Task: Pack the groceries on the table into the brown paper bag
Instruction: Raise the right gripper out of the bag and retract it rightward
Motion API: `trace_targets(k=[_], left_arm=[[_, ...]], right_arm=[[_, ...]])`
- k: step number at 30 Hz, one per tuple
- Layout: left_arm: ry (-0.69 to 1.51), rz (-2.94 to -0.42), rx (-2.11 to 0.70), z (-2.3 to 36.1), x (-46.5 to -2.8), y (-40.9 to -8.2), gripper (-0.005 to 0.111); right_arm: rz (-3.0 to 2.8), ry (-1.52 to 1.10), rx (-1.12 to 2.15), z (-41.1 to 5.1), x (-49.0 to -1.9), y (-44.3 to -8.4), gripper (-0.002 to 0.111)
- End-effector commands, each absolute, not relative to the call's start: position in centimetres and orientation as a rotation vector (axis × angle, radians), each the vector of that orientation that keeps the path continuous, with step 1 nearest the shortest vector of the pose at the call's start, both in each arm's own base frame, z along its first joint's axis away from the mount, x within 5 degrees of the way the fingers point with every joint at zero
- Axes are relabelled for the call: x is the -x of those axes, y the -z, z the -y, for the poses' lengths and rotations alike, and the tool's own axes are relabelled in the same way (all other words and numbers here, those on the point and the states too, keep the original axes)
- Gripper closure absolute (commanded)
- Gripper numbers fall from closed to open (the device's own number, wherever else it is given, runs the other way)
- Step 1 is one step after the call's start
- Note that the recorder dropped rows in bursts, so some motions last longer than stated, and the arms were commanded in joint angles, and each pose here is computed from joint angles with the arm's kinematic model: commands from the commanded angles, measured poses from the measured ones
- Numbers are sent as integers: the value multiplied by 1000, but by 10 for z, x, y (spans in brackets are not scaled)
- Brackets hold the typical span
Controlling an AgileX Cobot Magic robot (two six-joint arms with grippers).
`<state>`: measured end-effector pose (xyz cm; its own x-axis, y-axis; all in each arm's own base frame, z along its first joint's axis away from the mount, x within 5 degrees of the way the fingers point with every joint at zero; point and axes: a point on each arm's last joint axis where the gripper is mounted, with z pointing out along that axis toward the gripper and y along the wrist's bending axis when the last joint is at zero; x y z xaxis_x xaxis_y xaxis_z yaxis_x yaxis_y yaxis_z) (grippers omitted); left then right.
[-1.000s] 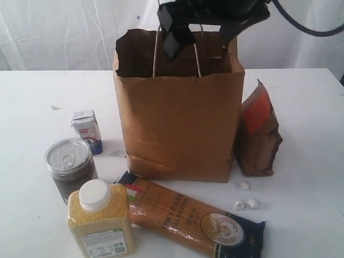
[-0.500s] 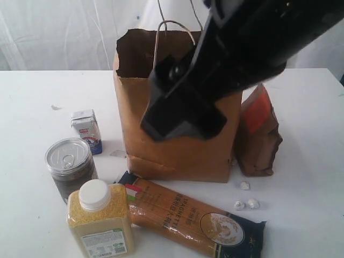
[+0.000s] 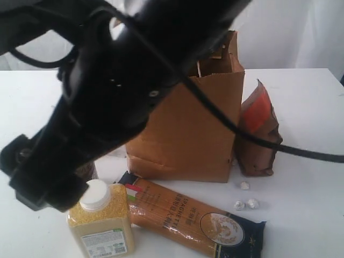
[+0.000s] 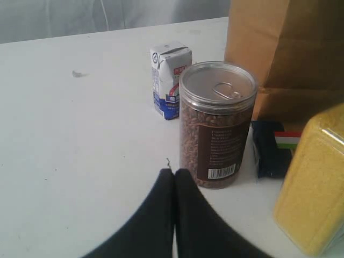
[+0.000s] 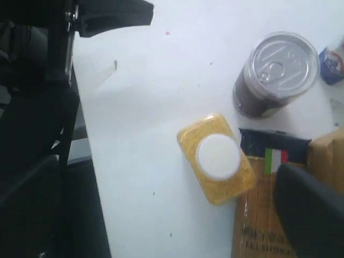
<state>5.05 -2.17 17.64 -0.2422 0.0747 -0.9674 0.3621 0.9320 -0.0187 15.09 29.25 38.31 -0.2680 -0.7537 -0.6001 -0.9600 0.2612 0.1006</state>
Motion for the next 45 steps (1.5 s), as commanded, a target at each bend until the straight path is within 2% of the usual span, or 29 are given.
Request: trace_targets(k=[1, 5, 8, 10, 12, 15, 16, 24, 28, 38, 45], left_arm=[[282, -1804, -319, 22, -50, -176, 107], [282, -1804, -319, 22, -50, -176, 107], [282, -1804, -319, 22, -50, -176, 107], [282, -1804, -319, 22, -50, -176, 107], [282, -1804, -319, 22, -50, -176, 107], [282, -1804, -319, 22, -50, -176, 107], [282, -1804, -319, 22, -50, -176, 107], [282, -1804, -319, 22, -50, -176, 107], [282, -1804, -319, 22, -50, -176, 107], [282, -1804, -319, 22, -50, -176, 107], [282, -1804, -319, 22, -50, -176, 107]], right_arm=[[-2074, -643, 1550, -314, -161, -379, 3], [-2075, -622, 1553, -315, -164, -376, 4], [-2061, -574, 1571, -305, -158, -376, 14], [-2054, -574, 1562, -294, -151, -376, 30], [-2066, -577, 1526, -280, -143, -376, 53], [-2080, -579, 1452, -252, -130, -374, 95], [-2081, -582, 1439, -244, -126, -374, 106], [-2302, -499, 1258, -177, -95, -366, 108], [-2215, -631, 1175, -172, -89, -356, 108], [-1954, -733, 984, -150, -83, -288, 108], [-2003, -599, 747, -101, -91, -257, 108]])
